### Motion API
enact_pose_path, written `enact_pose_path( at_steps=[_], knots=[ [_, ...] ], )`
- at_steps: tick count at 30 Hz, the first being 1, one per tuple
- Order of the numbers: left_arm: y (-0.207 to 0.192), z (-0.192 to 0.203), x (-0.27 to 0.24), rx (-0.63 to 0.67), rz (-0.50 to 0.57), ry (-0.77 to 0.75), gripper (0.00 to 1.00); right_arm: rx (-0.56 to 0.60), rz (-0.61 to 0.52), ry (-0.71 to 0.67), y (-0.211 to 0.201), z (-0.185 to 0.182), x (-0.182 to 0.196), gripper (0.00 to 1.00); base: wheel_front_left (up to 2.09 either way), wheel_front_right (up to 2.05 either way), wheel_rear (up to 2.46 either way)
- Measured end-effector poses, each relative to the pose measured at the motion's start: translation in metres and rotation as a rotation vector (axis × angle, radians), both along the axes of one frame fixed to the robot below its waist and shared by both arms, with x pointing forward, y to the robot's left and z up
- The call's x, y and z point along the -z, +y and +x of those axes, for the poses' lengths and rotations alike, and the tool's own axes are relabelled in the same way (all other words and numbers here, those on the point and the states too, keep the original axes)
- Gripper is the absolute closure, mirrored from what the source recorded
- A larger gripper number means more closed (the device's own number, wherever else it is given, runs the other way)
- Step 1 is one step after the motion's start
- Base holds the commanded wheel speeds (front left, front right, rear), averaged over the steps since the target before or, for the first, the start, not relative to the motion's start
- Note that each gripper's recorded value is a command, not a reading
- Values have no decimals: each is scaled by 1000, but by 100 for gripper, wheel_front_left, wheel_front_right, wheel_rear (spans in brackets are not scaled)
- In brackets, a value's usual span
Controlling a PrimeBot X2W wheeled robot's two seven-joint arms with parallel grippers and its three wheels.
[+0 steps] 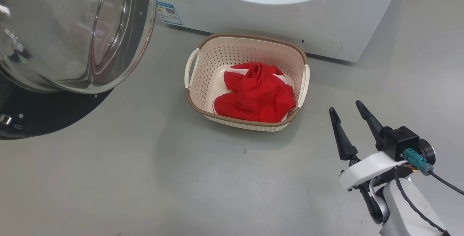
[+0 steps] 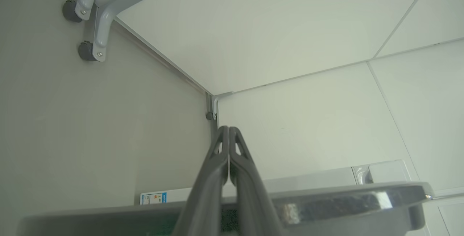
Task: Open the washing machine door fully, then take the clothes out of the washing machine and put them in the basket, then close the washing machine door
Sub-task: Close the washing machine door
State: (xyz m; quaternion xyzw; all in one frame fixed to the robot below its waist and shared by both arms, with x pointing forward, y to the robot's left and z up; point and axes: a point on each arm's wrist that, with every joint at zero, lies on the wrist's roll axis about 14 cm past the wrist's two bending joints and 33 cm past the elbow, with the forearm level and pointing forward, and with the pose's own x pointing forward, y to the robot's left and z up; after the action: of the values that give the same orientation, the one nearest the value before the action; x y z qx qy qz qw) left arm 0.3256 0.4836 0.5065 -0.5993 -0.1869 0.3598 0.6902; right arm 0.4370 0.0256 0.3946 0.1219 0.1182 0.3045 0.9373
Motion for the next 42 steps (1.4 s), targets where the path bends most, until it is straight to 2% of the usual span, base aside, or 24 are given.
enact_pose_path(
  at_steps=[8,18,27,42],
  knots=[
    [-4,4,3,31,-22,-27,100,11,2,4,-2,2,1,0,0,0,0],
    [-30,13,-1,205,-31,-76,100,-1,12,-11,5,2,-8,0,0,0,0],
    [-56,7,3,328,-59,-100,100,-9,26,-21,11,-2,-17,0,0,0,0],
    [-142,26,5,632,-127,-172,100,7,23,-26,5,-10,-25,0,0,0,0]
  ],
)
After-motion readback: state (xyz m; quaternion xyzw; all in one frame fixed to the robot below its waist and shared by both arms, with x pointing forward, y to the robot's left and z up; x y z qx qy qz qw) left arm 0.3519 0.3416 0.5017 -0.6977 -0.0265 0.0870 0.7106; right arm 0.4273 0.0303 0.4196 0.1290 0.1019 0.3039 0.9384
